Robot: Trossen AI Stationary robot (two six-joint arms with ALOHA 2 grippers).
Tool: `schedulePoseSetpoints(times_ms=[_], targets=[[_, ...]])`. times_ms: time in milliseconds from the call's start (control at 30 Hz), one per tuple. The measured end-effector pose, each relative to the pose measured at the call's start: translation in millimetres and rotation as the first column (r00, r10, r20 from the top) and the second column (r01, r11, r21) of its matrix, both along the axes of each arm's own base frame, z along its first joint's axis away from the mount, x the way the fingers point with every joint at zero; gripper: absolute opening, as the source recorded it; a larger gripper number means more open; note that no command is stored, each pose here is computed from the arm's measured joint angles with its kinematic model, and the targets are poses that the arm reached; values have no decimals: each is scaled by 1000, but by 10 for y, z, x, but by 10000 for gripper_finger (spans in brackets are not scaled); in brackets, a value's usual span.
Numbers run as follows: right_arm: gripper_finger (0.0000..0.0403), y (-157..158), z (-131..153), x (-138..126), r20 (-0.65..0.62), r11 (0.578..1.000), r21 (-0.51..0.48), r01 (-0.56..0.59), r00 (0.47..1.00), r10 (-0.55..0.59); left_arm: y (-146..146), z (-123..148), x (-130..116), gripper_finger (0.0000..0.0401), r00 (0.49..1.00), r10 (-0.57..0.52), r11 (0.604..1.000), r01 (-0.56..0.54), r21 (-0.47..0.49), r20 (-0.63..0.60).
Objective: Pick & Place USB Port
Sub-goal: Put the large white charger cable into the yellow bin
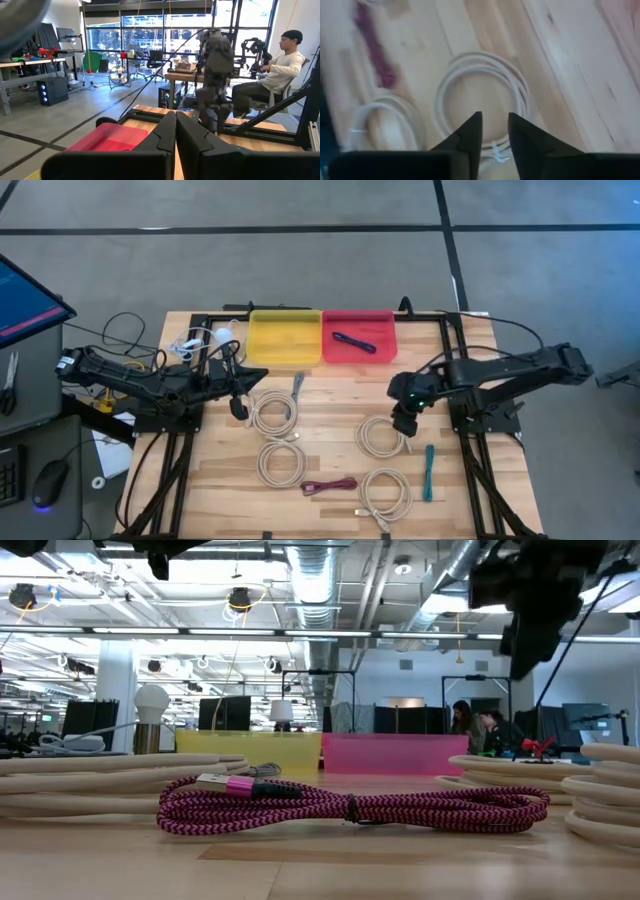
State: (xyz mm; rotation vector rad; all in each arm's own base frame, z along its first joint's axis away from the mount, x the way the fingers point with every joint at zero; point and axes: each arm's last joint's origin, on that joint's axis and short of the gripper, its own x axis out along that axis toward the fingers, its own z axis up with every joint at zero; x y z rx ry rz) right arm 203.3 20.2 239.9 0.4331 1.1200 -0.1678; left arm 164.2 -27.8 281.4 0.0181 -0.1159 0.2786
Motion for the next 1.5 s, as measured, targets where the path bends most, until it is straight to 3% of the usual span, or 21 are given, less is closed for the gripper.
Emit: schedulePoseSetpoints(times_ms=[267,567,767,1233,1367,1500], targets=[[156,-14,-341,211,-163,994,-99,38,985,-54,0,0,0,11,1000,0,1000,0,0,0],[217,32,-658,342,-303,993,-99,65,949,-92,0,0,0,11,1000,0,1000,0,0,0],[227,61,-792,384,-355,994,-101,49,931,-82,0,0,0,11,1000,0,1000,0,0,0],[185,62,-1036,476,-420,991,-134,24,904,-79,0,-1,0,11,1000,0,1000,0,0,-1],[149,65,-1037,485,-409,991,-131,19,910,-71,1,0,0,11,1000,1,1000,-1,0,0],[88,57,-1006,477,-391,991,-130,23,917,-72,0,-1,1,11,1000,0,1000,0,0,-1]])
